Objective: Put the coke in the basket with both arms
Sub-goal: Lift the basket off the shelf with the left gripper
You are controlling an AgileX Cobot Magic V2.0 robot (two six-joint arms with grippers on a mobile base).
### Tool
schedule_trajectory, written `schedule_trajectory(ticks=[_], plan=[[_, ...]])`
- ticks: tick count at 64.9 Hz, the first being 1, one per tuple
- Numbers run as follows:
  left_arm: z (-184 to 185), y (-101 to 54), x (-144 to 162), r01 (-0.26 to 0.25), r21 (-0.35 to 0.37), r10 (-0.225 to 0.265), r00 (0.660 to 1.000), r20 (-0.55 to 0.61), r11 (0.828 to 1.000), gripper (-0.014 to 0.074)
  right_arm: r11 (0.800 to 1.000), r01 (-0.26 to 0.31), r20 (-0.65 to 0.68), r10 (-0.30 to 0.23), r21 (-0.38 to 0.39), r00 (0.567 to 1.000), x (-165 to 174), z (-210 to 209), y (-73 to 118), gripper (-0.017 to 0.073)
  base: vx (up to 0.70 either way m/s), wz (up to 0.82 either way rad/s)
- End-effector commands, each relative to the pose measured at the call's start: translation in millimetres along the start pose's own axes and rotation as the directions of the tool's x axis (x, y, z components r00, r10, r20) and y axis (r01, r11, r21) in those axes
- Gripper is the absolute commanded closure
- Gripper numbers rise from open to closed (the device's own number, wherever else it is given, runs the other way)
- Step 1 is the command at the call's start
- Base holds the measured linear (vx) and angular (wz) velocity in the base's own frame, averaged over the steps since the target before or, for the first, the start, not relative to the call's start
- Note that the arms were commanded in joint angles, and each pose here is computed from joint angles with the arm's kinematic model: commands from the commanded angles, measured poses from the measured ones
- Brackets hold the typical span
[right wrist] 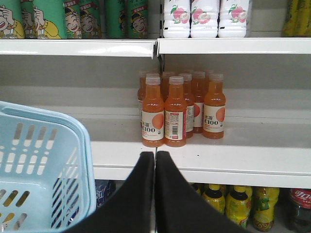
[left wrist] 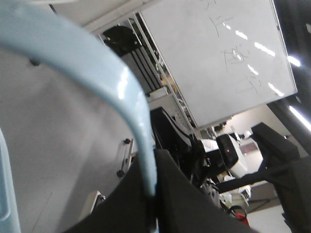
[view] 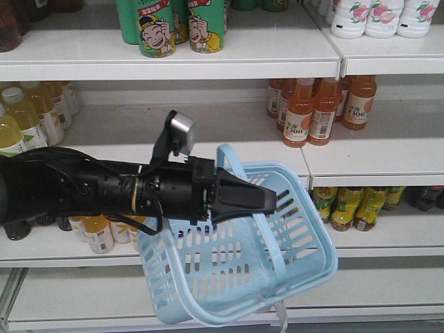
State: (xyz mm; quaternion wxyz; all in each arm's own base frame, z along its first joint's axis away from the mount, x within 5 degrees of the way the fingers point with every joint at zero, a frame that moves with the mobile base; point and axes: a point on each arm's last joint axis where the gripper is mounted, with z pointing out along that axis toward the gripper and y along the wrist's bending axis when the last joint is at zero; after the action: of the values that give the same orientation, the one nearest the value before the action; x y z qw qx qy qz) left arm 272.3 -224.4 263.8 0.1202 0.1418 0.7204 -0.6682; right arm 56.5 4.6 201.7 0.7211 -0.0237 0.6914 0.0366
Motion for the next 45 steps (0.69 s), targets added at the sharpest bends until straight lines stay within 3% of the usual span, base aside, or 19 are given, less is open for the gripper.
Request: schedule_trajectory(ticks=[1, 19, 45], plan=[[6.2, -53.2, 11.1, -0.039, 0.276, 0.059, 0.996, -0.065, 0.960, 0.0601, 1.000, 0.008, 0.067, -0.008, -0.007, 0.998, -1.0, -0.5, 0.8, 0.0564, 0.00, 0.00], [33.4, -66.5, 35.7, -0.010, 0.328, 0.066, 0.985, -0.158, 0.945, 0.0601, 1.000, 0.008, 0.067, -0.008, -0.007, 0.998, -1.0, -0.5, 0.8, 0.0564, 0.00, 0.00], [34.1, -64.9, 47.6, -0.058, 0.280, 0.132, 0.958, -0.253, 0.958, 0.0600, 1.000, 0.008, 0.067, -0.008, -0.007, 0.998, -1.0, -0.5, 0.8, 0.0564, 0.00, 0.00]])
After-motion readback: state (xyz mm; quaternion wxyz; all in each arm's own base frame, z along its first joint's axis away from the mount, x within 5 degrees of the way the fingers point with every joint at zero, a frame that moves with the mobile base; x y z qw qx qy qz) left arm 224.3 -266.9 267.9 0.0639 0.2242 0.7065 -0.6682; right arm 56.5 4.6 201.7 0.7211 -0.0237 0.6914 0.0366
